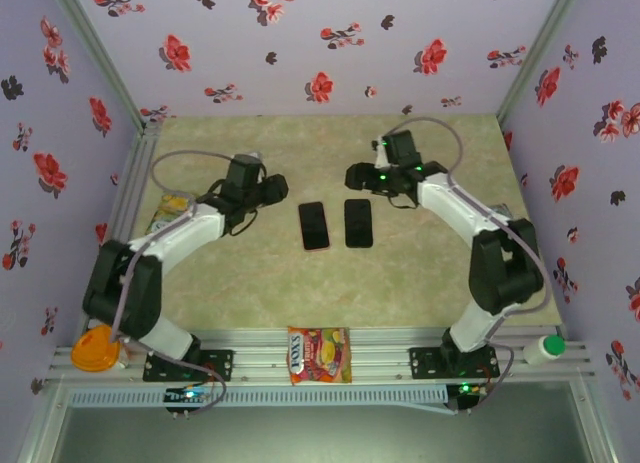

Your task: Put the phone into the phone case

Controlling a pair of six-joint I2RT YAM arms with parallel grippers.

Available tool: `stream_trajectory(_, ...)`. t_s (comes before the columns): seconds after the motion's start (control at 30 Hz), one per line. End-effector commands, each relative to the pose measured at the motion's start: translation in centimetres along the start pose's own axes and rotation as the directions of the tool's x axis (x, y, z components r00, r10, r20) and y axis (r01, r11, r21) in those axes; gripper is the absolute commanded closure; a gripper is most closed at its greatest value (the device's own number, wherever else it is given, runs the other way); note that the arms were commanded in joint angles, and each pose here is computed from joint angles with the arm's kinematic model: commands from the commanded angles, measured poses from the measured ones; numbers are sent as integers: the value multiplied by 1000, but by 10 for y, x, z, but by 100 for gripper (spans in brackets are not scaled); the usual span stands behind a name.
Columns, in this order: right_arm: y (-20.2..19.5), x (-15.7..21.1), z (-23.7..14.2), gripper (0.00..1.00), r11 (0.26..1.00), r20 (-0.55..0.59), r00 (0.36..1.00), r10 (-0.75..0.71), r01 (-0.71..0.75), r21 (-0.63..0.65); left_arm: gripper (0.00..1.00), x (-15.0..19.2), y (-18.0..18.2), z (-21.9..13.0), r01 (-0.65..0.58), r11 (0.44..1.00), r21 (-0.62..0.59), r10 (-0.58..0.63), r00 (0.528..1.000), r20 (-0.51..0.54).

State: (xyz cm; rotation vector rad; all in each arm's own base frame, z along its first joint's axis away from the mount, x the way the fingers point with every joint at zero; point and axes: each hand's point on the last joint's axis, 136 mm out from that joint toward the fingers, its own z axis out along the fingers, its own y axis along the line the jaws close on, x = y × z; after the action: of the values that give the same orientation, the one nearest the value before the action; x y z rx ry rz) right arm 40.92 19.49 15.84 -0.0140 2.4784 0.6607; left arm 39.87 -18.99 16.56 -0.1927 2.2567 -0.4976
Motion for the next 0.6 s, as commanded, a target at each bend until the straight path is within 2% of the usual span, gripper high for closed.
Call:
stream_trajectory(0.0,-53,-17,-26,1,990,119,992,-39,22,136,0,-18,54,-32,-107,967,-231,126,990,69)
stream_trajectory(0.2,-113,-35,-65,1,938,282,949,-139,35,346,0,-48,116,-69,-123,905,-407,211,961,178)
stream_trajectory(0.33,-134,-40,-71,1,914,322,927,-194,52,402,0,-54,144,-75,-163,866,-472,295,930,219)
stream_trajectory(0.47,-159,-38,-65,1,891,335,920,-204,32,453,0,-51,161,-75,-193,840,-508,341,915,215)
stream_trajectory(0.57,-176,-34,-64,1,887,376,904,-201,5,462,0,-49,173,-73,-224,816,-533,363,916,170)
